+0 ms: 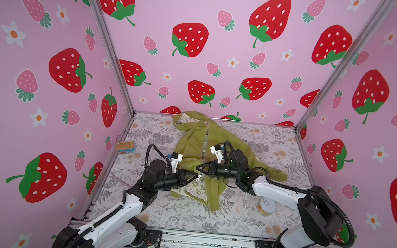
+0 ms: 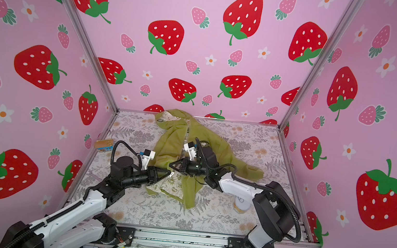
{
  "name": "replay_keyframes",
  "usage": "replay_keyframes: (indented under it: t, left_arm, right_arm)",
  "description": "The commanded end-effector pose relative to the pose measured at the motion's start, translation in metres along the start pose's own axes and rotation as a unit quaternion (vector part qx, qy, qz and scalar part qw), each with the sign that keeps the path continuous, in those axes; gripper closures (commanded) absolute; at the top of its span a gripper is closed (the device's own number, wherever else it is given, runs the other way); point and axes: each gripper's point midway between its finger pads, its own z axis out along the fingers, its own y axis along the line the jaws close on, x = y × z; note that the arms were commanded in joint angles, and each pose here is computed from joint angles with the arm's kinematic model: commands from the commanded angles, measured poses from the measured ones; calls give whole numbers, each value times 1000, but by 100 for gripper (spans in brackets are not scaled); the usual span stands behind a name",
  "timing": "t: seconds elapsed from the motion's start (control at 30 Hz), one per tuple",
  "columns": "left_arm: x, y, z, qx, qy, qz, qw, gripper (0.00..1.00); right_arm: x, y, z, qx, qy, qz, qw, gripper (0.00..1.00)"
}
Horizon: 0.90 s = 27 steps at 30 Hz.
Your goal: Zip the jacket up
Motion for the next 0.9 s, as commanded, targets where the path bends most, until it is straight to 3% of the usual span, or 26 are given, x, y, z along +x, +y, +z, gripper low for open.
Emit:
replay_keyframes:
  t: [0.0,0.57,0.87]
  left_arm:
    - [-10,-21,-1,25,-4,24,999,81]
    - [-11,-29,0,38,4,33,999,79]
    - [-11,-30,2,40,9,34,999,85]
  right_arm:
    - [-6,20,-5,-21,-6,-19,1000,100]
    - [-4,16,-3,-19,-3,-17,1000,100]
    - [-2,17,-1,-20,-1,-16,1000,100]
